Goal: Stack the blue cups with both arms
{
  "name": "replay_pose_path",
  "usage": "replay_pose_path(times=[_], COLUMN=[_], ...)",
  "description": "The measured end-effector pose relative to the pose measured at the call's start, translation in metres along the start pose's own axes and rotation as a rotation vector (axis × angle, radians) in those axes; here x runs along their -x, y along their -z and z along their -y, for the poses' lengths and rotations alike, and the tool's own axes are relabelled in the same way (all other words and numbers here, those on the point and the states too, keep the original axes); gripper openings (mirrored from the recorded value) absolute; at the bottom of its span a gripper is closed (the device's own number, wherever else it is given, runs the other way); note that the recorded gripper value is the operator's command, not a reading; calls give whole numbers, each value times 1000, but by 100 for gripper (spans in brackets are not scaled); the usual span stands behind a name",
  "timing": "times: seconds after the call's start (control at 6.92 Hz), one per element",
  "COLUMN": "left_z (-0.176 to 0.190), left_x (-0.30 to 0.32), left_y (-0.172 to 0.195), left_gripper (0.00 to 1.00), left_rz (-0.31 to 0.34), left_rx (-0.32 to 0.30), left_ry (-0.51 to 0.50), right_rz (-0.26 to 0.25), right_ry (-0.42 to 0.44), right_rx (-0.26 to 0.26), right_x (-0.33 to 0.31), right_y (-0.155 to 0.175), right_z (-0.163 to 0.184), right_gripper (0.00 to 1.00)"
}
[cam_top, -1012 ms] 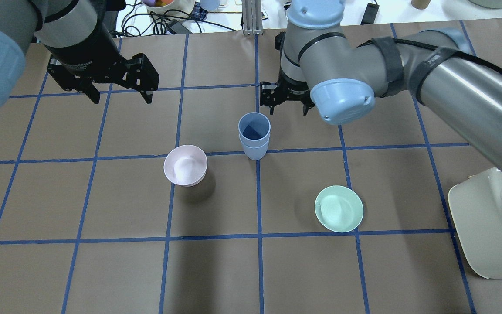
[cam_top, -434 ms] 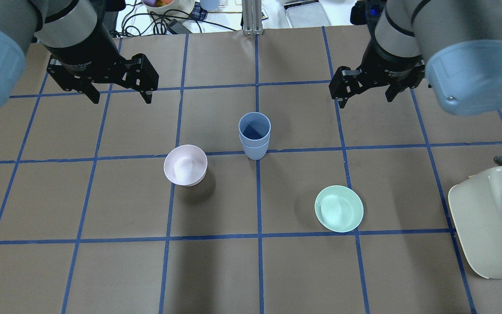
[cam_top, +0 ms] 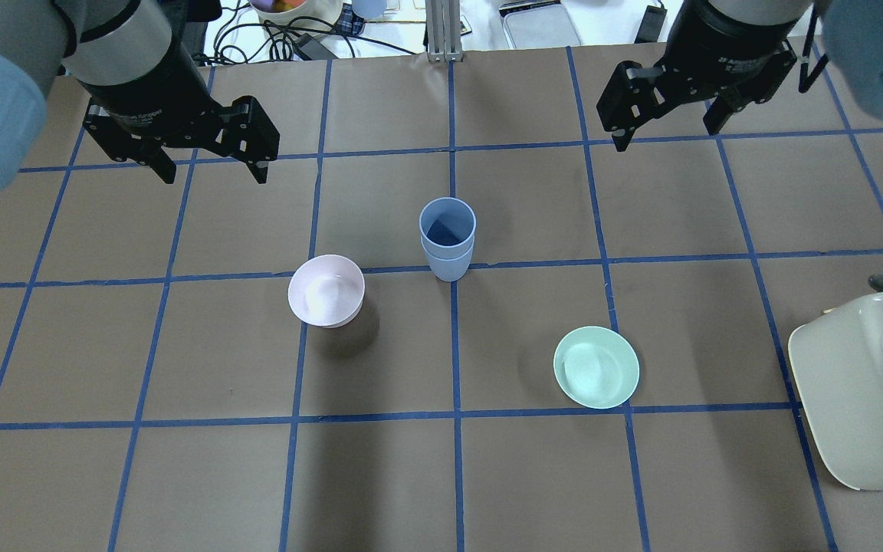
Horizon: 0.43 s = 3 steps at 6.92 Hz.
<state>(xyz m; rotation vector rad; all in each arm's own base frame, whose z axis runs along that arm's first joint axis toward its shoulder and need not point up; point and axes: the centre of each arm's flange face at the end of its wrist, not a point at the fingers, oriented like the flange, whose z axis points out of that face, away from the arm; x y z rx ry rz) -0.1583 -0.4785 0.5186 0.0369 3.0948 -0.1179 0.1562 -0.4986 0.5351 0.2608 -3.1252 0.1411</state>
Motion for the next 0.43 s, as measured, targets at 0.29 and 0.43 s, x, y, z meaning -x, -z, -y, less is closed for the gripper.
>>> replay_pose_path(times=[0.29,0.43], left_z=[0,0], left_x=[-1,0], left_y=[0,0], left_gripper=[100,100], left_rz=[0,0], left_rx=[1,1], left_ry=[-1,-1], right_rz=[7,6], right_ry=[16,13], right_rx=[11,6], right_x=[-2,-3], right_y=[-3,-1], right_z=[11,11], right_gripper=[100,100])
